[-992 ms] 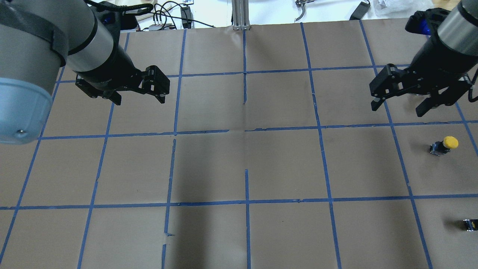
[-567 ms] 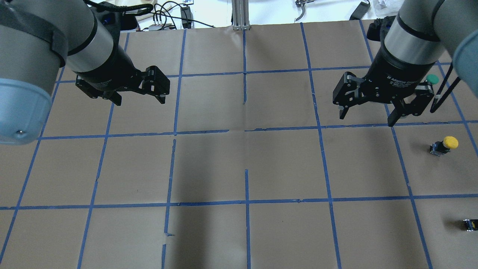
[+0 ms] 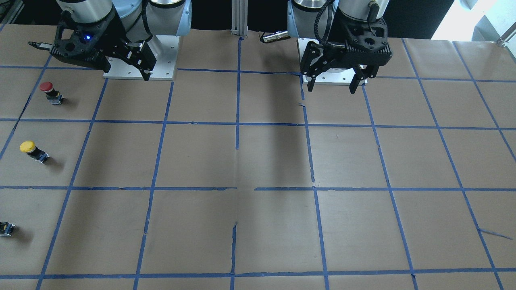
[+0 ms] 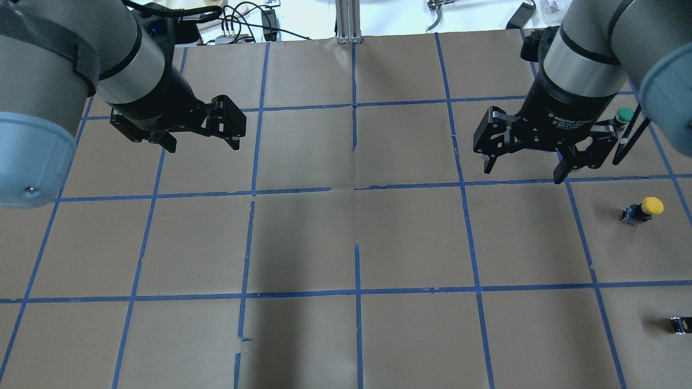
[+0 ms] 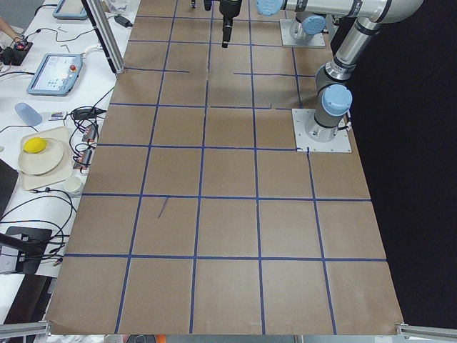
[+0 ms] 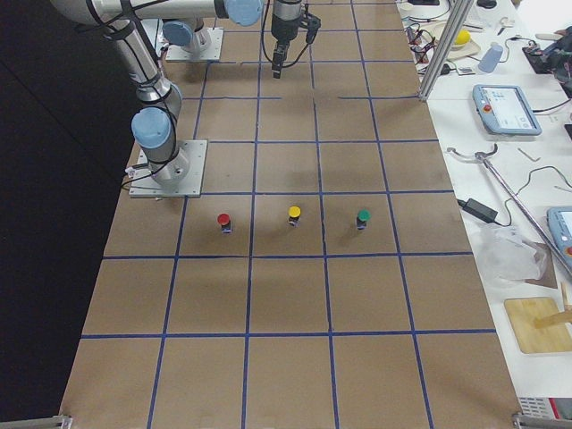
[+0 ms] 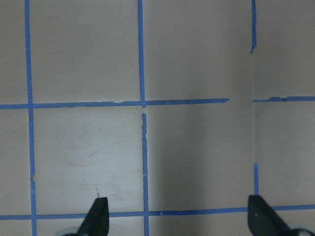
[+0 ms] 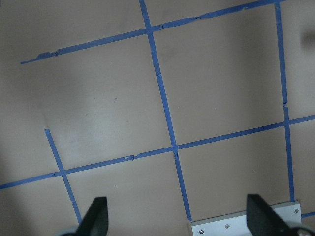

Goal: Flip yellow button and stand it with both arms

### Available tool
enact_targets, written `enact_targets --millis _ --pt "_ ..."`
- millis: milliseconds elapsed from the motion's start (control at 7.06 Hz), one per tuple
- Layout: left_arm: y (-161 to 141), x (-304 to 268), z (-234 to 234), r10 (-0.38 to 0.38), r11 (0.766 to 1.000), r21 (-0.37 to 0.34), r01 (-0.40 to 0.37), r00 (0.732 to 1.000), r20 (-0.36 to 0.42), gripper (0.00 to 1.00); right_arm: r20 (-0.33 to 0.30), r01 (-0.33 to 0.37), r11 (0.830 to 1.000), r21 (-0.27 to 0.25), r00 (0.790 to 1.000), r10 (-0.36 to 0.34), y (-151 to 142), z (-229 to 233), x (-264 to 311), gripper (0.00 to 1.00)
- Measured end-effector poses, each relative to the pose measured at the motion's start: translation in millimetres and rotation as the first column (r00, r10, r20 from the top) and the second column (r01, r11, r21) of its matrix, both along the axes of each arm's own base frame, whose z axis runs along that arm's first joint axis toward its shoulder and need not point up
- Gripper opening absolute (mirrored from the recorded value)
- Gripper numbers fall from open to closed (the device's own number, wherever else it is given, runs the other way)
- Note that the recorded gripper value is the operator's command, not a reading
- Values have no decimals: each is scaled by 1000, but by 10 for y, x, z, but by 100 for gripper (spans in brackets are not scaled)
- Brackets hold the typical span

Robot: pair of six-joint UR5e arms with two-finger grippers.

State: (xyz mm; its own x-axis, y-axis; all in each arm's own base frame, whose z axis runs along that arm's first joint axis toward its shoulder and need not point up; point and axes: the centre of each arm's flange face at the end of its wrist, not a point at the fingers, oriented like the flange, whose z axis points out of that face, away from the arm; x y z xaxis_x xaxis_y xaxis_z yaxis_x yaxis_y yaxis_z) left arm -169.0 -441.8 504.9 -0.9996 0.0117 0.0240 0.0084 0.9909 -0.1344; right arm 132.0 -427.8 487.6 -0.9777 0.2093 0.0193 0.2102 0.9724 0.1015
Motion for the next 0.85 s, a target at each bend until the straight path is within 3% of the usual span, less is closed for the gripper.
enact_targets --millis 850 --pt "2 -5 -25 1 1000 8 -1 1000 -9 100 -8 0 1000 -1 1000 0 7 2 -13 100"
